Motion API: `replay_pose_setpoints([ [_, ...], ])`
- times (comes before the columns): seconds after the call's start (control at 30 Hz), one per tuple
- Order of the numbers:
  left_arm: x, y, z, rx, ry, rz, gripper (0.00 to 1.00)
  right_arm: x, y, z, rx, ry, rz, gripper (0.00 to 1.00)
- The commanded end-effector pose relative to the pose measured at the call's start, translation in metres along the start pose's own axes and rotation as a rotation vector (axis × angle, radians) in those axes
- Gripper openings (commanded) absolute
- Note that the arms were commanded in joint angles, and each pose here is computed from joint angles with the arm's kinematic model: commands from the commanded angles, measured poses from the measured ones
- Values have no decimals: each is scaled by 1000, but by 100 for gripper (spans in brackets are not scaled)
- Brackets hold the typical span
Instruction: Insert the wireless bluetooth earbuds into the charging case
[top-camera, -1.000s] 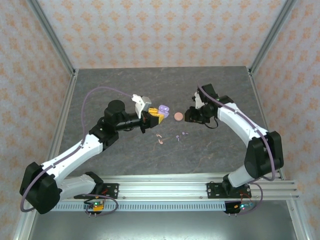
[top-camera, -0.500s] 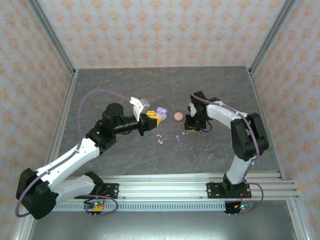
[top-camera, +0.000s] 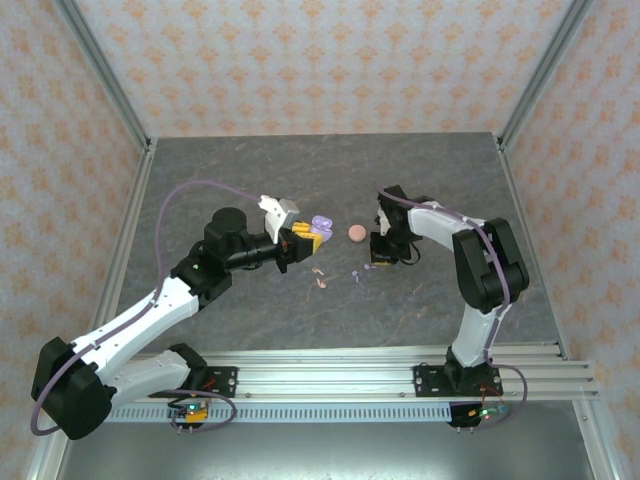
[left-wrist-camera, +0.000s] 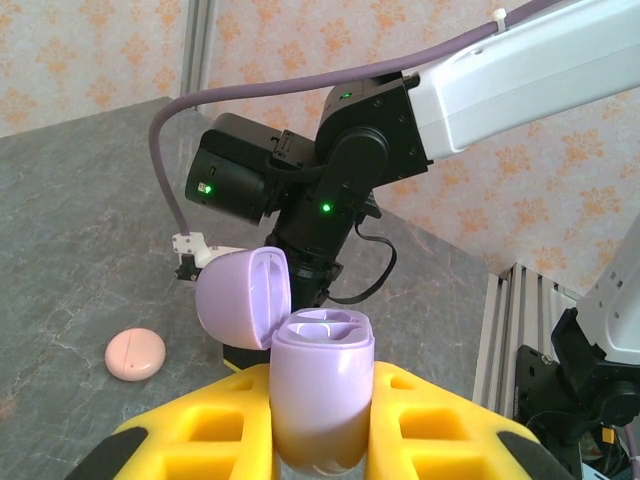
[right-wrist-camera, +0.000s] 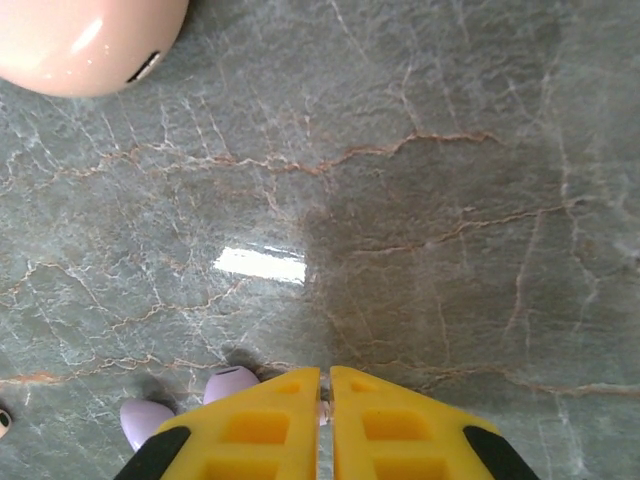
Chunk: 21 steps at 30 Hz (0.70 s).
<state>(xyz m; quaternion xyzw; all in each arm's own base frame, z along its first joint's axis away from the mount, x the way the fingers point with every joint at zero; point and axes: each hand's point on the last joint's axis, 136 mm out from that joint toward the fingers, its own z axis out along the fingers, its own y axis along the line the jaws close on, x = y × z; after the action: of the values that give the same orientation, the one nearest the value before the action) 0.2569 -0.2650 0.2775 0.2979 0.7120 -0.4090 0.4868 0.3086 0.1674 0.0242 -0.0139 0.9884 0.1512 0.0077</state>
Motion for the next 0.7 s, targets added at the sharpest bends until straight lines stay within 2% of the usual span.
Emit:
replay_pose_setpoints([
  [0.0, -1, -1, -3, -12, -14, 15, 20, -5, -1, 3, 25, -9, -2, 12],
  [0.67, 0, -2, -4, -8, -15, 12, 20, 26, 1, -1, 10, 36, -5, 12],
])
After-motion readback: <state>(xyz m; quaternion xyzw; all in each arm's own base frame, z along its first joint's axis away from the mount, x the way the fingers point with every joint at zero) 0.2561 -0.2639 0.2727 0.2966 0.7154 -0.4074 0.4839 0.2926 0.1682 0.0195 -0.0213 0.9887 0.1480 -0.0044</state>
